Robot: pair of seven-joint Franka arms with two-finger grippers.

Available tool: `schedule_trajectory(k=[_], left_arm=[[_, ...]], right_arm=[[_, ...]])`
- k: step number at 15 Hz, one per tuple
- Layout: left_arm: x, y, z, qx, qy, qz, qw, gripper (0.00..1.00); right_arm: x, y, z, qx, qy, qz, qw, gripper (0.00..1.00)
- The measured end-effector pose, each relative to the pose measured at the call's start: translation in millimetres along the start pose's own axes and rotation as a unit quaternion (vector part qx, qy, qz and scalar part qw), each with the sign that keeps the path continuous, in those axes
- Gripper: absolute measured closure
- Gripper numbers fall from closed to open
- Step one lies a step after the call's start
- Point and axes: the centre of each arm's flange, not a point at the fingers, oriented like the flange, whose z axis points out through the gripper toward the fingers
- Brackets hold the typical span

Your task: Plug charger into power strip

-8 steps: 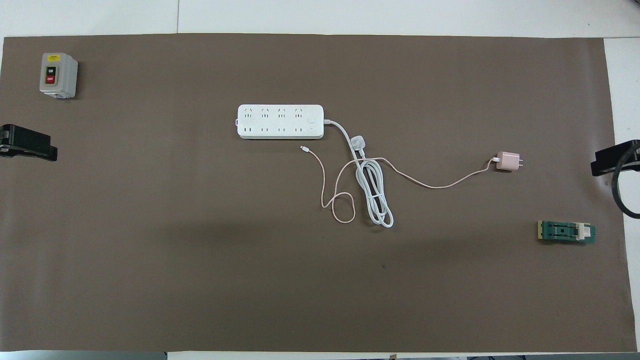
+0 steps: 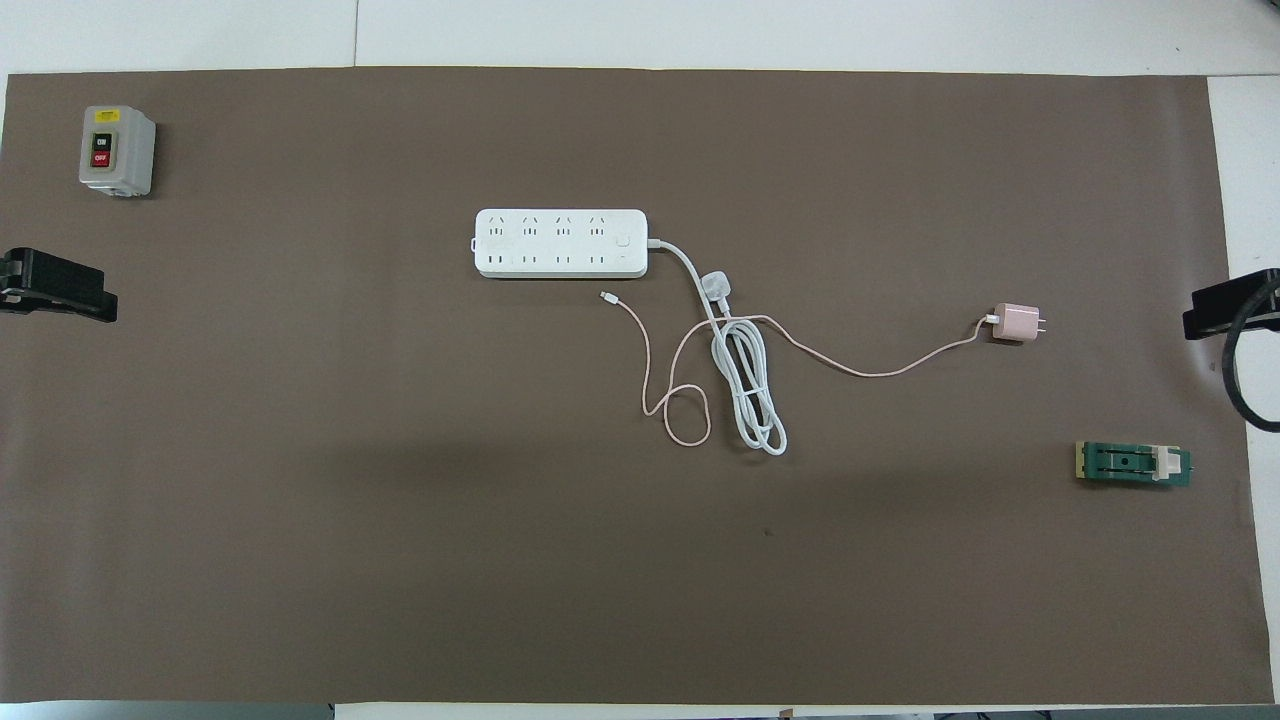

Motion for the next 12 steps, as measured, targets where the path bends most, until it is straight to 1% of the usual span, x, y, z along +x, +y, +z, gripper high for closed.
schedule_trajectory(k=[3,7,10,12], left_arm=[[-1.0,0.0,-2.1,0.0,-0.001,0.0,1.0,0.0],[-1.3,-0.1,-15.3,0.0,0.012,0.0,1.0,0.0],[-2.4,-3.1,-25.6,0.0,0.02,0.007,1.0,0.0],[-7.1,-11.4,-24.3,0.0,0.002,0.037,0.999,0.0]], right_arm=[[0.1,-2.4,-0.1,0.0,0.0,-0.002,1.0,0.0],[0.2,-5.0,0.2,0.0,0.0,-0.005,1.0,0.0],[0.3,-6.8,6.3,0.013,-0.007,0.005,1.0,0.0],[0.3,-4.6,15.7,0.03,-0.017,0.046,0.998,0.0]])
